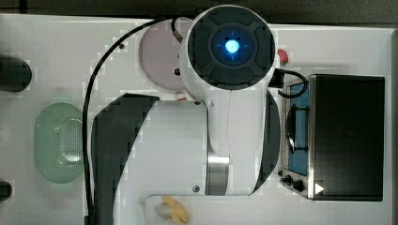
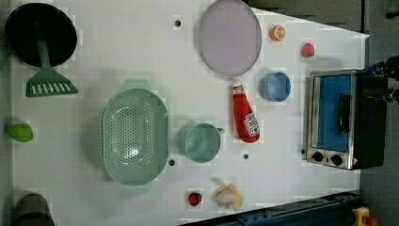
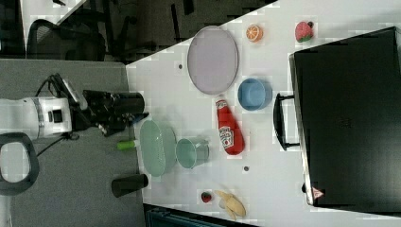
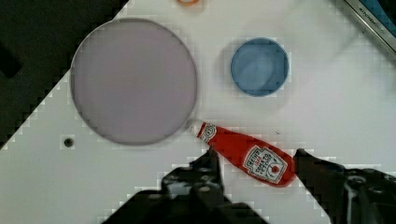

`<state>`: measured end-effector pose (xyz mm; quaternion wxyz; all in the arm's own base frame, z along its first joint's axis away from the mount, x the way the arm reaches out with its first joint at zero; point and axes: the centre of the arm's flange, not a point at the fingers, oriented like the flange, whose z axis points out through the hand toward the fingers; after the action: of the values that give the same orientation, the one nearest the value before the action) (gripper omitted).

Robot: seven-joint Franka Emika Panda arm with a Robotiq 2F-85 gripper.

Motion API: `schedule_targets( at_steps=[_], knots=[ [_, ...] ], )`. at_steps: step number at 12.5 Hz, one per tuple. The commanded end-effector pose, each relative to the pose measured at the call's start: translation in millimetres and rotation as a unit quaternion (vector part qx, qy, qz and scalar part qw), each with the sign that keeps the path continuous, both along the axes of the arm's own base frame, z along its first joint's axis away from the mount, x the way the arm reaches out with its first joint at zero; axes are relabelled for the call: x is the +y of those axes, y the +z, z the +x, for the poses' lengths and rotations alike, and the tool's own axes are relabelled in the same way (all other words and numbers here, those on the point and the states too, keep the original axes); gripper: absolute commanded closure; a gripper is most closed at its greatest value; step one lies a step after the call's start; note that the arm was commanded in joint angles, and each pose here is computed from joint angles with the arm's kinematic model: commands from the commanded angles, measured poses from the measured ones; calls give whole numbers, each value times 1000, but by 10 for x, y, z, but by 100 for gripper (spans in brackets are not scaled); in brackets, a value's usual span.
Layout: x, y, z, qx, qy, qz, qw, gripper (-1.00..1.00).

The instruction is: Pick Ketchup from the table and place it in strainer.

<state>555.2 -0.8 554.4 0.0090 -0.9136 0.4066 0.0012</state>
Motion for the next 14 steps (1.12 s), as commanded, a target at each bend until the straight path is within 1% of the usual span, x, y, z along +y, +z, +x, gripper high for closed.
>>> schedule_targets(
  at_steps=[1, 3, 6, 10, 12, 14],
  knots=[
    [-228, 544, -1015, 45, -30, -1, 999, -59],
    [-197, 438, -996, 55, -24, -1, 998, -100],
    [-74, 51, -884, 78, 28, -1, 997, -100],
    [74, -705, -622, 81, 118, 5, 990, -100],
    [128, -1127, -517, 74, 179, 10, 981, -100],
    [169, -1552, -455, 66, 246, 16, 967, -100]
  ],
)
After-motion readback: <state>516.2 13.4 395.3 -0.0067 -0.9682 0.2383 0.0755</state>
